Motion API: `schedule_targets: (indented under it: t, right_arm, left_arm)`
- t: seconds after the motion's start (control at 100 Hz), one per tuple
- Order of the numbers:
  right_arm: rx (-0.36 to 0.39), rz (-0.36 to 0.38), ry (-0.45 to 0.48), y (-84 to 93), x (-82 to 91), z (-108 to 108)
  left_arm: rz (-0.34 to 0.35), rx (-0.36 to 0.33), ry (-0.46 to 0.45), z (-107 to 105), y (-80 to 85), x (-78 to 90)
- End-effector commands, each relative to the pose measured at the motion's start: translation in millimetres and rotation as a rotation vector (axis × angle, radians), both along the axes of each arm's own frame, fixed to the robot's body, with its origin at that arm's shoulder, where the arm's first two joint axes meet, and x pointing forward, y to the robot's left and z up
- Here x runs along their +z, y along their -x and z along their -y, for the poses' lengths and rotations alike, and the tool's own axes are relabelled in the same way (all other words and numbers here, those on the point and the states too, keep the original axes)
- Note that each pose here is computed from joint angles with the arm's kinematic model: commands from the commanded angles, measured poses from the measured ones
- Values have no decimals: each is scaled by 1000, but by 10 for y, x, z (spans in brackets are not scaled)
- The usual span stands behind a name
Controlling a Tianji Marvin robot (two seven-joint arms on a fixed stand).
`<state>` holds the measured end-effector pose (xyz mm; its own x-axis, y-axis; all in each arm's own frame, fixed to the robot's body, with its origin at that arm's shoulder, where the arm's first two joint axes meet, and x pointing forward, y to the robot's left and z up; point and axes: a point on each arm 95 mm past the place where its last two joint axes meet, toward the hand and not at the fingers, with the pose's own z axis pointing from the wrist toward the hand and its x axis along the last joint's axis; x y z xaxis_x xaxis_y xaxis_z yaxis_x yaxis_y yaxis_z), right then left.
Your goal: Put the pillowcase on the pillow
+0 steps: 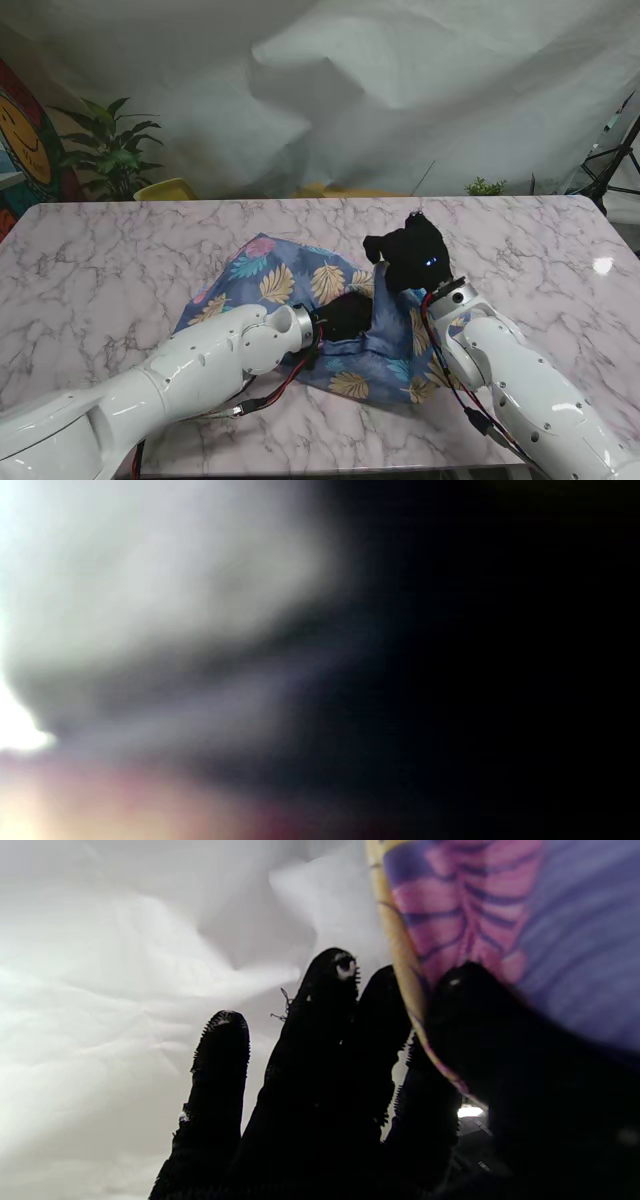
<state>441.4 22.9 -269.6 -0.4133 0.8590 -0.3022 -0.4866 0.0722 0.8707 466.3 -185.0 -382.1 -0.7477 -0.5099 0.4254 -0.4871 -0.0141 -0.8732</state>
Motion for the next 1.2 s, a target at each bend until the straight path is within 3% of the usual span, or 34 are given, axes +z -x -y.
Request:
schedule_targets:
  t: [0.0,0.15,0.31,0.61,1.0,1.19]
  right_arm:
    - [38,-53,61,12,-53,32]
    - [58,-245,178,58,-250,207]
    - [31,-347,257,103,-412,315]
    - [-151,-309,255,115,-454,306]
    - [-335,-241,235,424,2,314]
    - [-390,-198,195,587,95,366]
  left_arm:
    - [-30,18,-41,-122,26,-110]
    - [-16,52,-55,-167,10,-48]
    - [-6,79,-30,-245,25,66]
    - [29,118,13,-529,112,379]
    - [67,169,-18,-854,8,689]
    - [89,185,20,-918,-49,754]
